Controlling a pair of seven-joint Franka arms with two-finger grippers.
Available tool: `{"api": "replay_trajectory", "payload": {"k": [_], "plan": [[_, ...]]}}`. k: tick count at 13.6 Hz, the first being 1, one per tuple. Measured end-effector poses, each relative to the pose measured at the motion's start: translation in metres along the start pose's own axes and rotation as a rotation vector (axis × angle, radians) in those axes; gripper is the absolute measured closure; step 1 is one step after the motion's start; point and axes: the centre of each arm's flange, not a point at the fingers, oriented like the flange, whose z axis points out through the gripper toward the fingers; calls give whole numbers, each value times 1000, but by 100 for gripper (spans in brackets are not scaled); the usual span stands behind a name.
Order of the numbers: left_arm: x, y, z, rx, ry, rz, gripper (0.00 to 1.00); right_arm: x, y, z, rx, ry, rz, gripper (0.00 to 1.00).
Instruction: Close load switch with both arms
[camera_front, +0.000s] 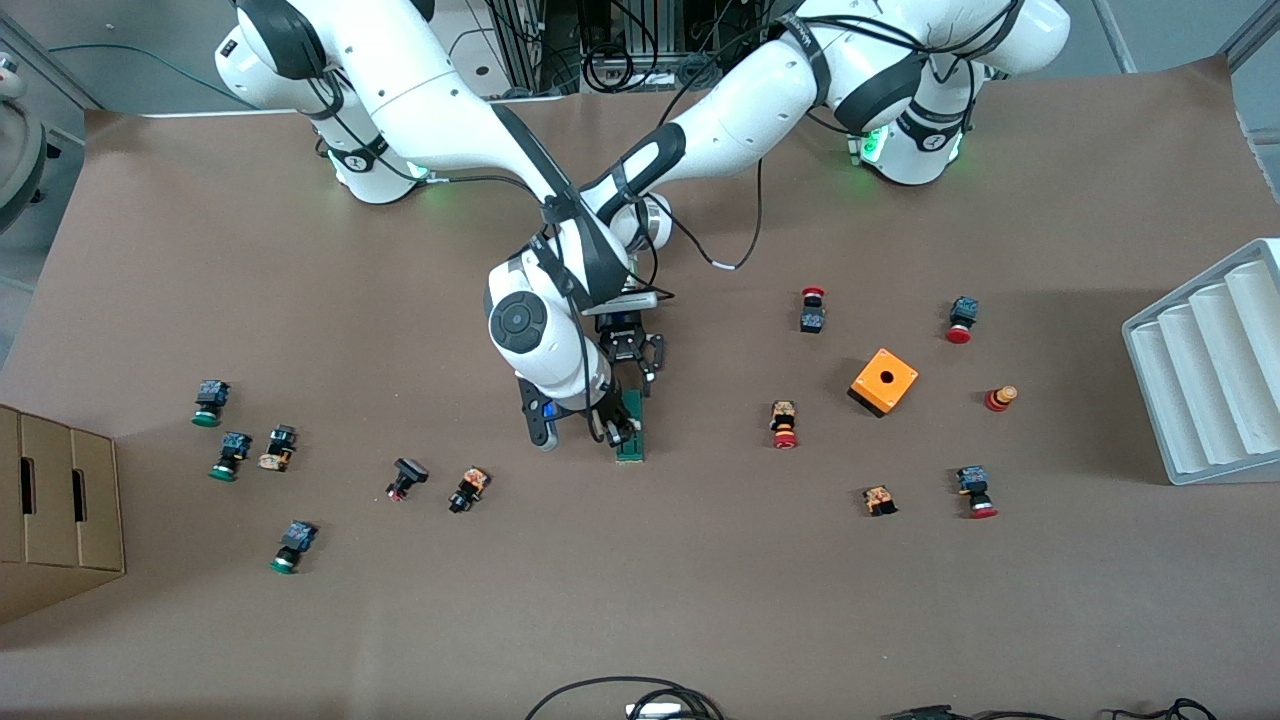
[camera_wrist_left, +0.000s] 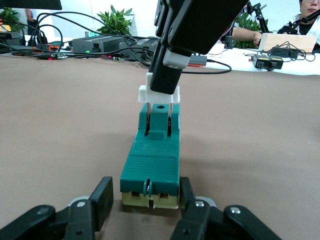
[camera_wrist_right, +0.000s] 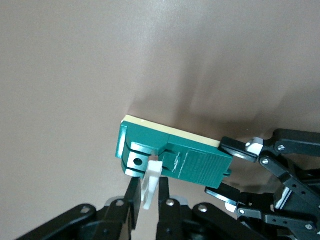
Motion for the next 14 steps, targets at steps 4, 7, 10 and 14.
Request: {"api": "replay_trajectory", "payload": {"k": [4,7,10,14], "plan": [[0,0,0,0,0,0,39,-2,-3,3,3,0,3,80],[0,0,0,0,0,2,39,1,-6,2,7,-4,9,80],[0,0,0,0,0,9,40,5,-10,1,11,-9,16,80],[0,0,0,-1,-1,12,41,5,-11,1,12,-11,18,80]]}}
